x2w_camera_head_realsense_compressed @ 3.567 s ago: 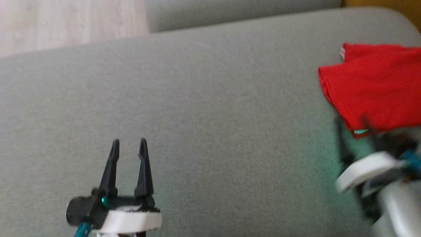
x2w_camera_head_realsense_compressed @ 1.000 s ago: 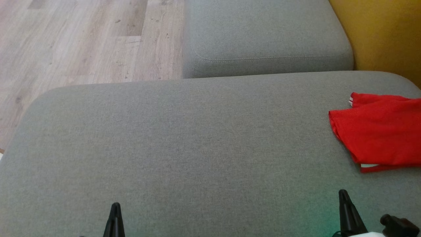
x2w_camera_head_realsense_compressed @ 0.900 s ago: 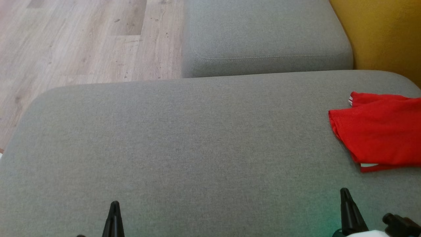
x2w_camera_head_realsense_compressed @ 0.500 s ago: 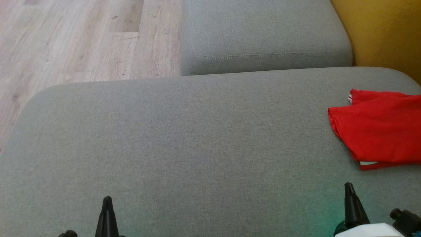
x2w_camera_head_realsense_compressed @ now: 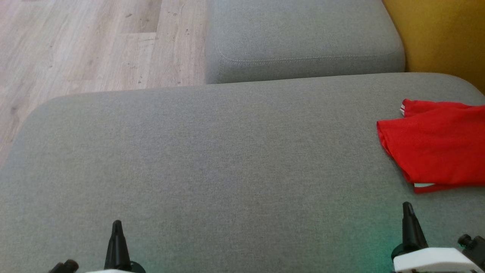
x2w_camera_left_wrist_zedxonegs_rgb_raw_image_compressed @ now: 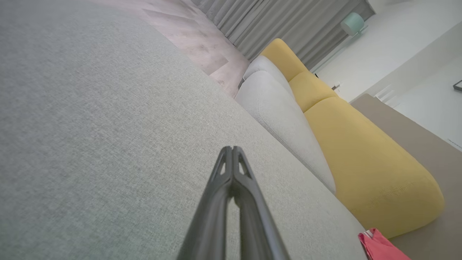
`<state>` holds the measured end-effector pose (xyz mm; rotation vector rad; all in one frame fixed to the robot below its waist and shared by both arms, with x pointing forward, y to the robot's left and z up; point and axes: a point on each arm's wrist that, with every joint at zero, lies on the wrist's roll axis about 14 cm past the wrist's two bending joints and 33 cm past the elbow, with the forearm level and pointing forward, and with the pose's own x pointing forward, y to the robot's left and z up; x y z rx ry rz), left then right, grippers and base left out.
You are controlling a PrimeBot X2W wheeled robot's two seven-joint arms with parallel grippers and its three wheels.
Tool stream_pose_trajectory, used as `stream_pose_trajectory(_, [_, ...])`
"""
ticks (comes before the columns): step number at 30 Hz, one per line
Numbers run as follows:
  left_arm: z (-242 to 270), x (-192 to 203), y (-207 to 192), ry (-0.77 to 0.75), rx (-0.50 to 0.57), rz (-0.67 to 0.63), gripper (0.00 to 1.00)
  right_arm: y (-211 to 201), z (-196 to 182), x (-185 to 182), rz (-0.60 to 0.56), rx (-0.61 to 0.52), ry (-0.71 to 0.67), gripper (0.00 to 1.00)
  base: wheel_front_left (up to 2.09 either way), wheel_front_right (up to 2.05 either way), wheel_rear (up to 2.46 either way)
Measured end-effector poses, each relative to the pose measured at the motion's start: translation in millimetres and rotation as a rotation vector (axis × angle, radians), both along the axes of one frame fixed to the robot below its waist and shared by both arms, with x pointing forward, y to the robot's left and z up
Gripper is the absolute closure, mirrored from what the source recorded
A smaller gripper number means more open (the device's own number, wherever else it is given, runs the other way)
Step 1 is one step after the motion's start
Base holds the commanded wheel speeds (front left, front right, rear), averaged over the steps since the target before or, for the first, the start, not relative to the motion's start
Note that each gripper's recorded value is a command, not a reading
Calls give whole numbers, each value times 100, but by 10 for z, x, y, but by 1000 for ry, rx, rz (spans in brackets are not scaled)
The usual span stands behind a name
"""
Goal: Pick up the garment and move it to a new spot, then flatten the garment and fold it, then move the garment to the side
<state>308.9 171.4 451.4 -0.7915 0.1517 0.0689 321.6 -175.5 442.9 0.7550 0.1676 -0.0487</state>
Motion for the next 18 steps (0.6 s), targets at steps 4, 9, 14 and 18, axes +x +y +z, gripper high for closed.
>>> stream_pose_trajectory(4, [4, 35, 12, 1, -46, 6, 100, -21, 9, 28, -15, 48, 2, 100, 0, 0, 0])
stream_pose_trajectory(9, [1, 73, 14, 8, -101, 10, 100, -41, 28, 68, -30, 105, 2, 100, 0, 0, 0])
stream_pose_trajectory(14, [22, 135, 31, 7, -168, 20, 100, -66, 44, 108, -48, 176, 2, 100, 0, 0, 0])
stream_pose_trajectory(18, [24, 169, 53, 9, -211, 32, 100, -92, 54, 133, -64, 222, 2, 100, 0, 0, 0])
